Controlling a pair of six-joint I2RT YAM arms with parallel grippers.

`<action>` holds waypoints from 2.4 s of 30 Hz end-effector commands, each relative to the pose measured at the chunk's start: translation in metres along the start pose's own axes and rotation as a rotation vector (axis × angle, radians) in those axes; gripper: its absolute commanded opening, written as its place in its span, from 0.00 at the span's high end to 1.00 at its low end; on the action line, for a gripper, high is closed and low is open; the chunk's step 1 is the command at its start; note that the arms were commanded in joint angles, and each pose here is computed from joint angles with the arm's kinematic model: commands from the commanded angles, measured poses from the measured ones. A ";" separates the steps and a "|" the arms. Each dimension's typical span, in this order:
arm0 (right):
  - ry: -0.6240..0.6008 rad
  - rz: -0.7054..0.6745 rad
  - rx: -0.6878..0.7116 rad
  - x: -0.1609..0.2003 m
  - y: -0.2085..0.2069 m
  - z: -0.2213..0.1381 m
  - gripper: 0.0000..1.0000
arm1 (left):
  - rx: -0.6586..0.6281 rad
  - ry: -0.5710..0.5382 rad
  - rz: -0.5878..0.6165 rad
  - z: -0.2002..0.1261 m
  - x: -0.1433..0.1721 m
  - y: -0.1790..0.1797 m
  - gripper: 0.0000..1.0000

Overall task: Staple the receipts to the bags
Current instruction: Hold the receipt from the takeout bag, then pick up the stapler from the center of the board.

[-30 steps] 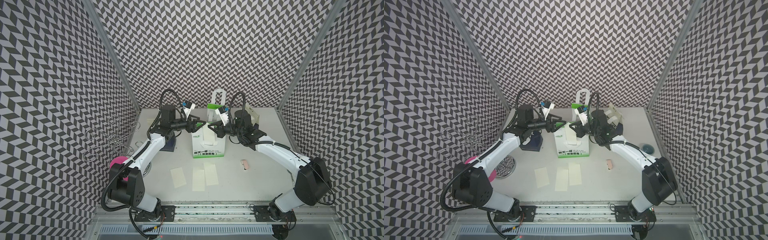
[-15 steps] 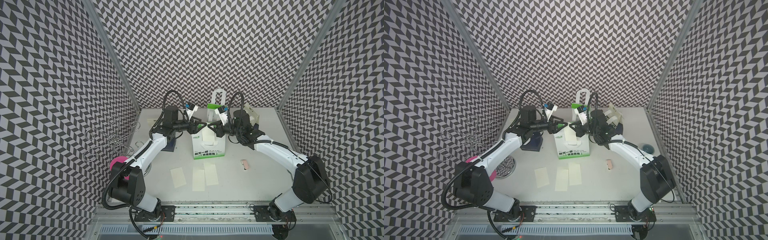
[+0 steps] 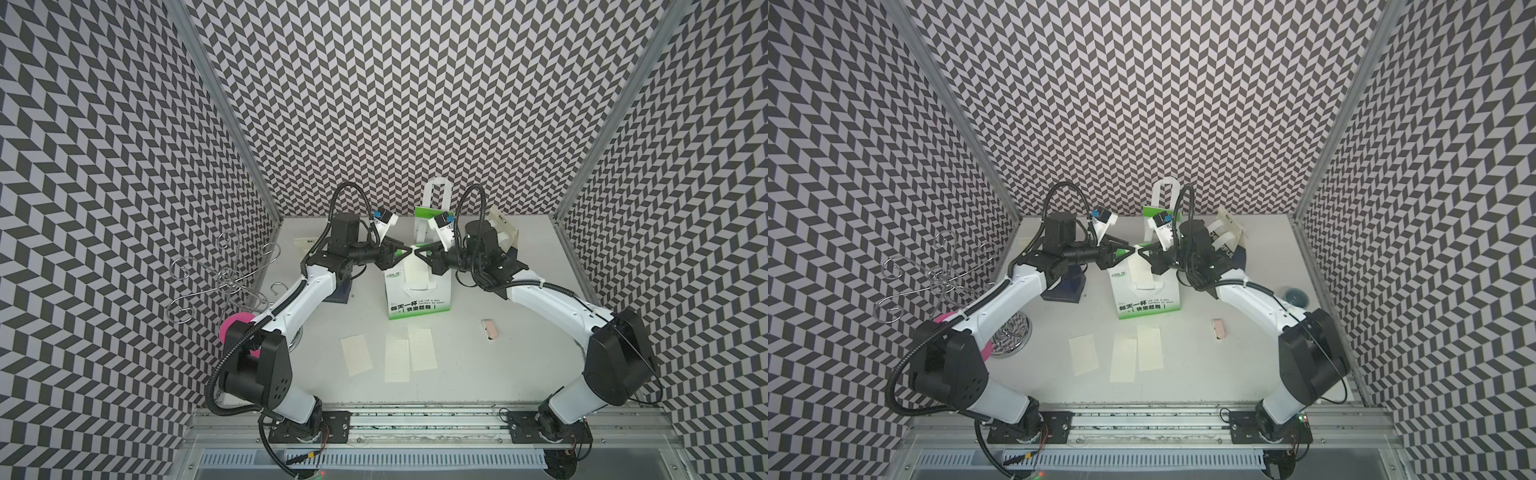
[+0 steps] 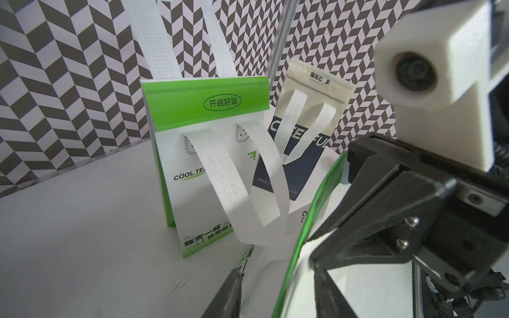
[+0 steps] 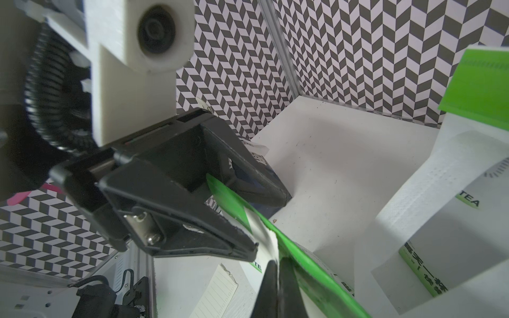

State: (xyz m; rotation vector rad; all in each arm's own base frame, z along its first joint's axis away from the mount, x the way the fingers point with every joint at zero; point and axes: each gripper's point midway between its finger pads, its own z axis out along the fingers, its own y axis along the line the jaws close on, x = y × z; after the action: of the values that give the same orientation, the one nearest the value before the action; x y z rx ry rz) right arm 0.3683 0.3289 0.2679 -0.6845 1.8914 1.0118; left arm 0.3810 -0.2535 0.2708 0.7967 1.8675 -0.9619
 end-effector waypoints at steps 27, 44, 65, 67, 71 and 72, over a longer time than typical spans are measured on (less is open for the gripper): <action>-0.062 -0.062 0.032 -0.025 -0.002 0.005 1.00 | 0.004 0.007 0.046 0.005 -0.008 -0.005 0.90; -0.122 -0.054 0.193 -0.044 -0.024 -0.007 0.60 | 0.000 -0.008 0.059 -0.006 -0.015 -0.017 1.00; 0.019 0.291 0.546 0.101 -0.048 -0.124 0.22 | -0.245 -0.110 0.007 -0.034 -0.024 -0.019 1.00; 0.062 0.343 0.659 0.123 -0.064 -0.138 0.22 | -0.251 -0.119 0.007 -0.036 -0.025 -0.021 1.00; 0.151 0.424 0.825 0.158 -0.091 -0.160 0.22 | -0.247 -0.119 -0.001 -0.036 -0.025 -0.023 1.00; 0.171 0.439 0.846 0.164 -0.096 -0.162 0.21 | -0.245 -0.119 -0.002 -0.036 -0.025 -0.024 1.00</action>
State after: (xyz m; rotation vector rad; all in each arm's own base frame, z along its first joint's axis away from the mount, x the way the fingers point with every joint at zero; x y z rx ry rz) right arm 0.2933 0.1599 0.1510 0.0021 2.3622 0.4475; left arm 0.3592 -0.2403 0.2973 0.5980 1.8790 -0.7573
